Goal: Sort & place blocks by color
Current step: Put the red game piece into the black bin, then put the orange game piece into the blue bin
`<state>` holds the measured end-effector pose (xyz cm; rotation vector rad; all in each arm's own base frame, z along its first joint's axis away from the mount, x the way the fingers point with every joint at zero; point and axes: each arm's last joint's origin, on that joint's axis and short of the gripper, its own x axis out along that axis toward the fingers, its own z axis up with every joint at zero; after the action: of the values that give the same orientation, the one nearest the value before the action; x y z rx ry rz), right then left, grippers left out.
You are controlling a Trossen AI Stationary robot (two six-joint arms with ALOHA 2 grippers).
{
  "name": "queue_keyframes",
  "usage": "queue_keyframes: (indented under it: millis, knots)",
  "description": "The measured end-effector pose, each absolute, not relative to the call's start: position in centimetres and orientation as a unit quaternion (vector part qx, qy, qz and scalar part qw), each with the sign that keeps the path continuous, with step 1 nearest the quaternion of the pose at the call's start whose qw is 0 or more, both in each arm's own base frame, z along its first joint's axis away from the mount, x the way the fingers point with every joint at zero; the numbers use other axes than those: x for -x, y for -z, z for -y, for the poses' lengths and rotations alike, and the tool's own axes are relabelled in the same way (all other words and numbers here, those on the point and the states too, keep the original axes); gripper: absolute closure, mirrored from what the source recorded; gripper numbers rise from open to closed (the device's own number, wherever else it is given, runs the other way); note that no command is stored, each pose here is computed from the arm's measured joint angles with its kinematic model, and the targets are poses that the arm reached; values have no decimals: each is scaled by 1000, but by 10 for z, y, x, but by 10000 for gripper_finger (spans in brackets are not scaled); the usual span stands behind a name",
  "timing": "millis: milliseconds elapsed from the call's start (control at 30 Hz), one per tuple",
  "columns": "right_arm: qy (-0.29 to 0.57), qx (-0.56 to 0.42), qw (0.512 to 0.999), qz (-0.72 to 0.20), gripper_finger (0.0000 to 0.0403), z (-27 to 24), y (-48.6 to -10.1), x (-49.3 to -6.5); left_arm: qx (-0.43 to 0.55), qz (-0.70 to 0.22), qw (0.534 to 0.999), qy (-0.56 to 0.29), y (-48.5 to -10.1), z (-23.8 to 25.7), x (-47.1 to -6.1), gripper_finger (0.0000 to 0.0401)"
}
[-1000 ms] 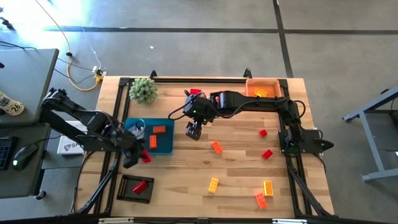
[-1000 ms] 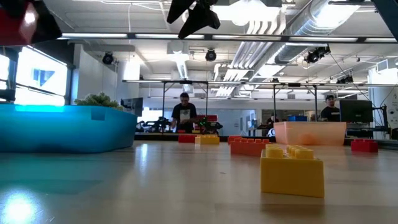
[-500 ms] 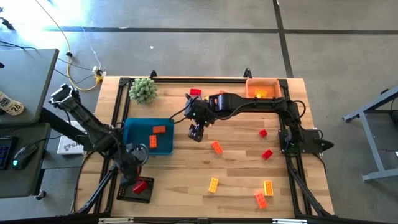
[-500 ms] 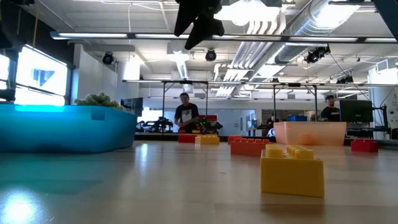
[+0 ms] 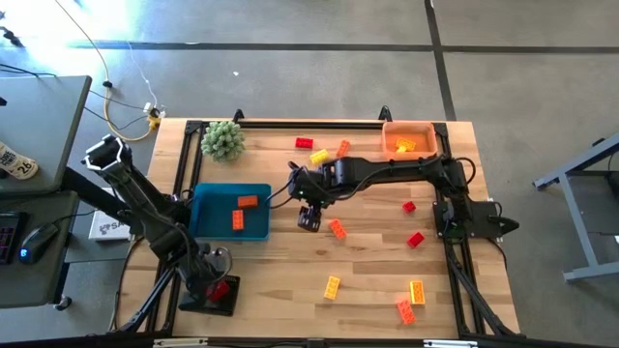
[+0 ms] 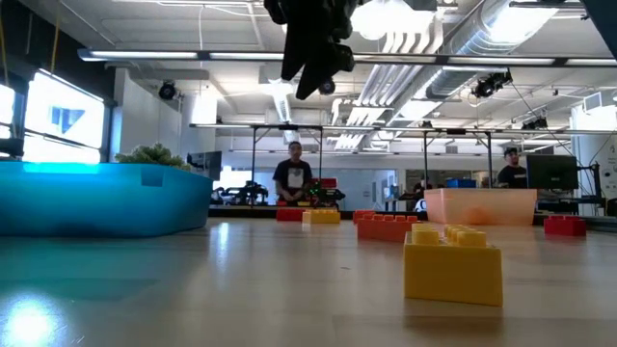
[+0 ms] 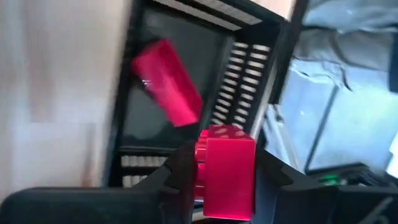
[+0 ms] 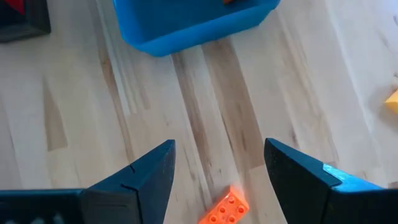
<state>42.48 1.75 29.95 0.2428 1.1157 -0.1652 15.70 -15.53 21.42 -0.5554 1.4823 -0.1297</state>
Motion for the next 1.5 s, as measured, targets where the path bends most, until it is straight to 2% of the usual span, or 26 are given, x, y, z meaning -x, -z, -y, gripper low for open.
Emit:
queue_keyframes:
  millis: [333,533,933,1233,1500]
  knots:
    - [84,-130,838,-522,169,-22,-300,-425,242,-697,671,75,-203,161,-161,273]
    - [84,-130,839,-522,169,-22,-300,-426,244,-695,672,79,-205,161,-160,248]
    - [106,-155,822,-538,169,-22,-298,-422,256,-670,690,101,-220,150,-158,254]
    - [193,-239,755,-579,169,-23,-293,-407,279,-601,740,115,-247,126,-154,254]
    - [244,-222,730,-599,169,-35,-287,-398,269,-498,822,64,-266,92,-155,254]
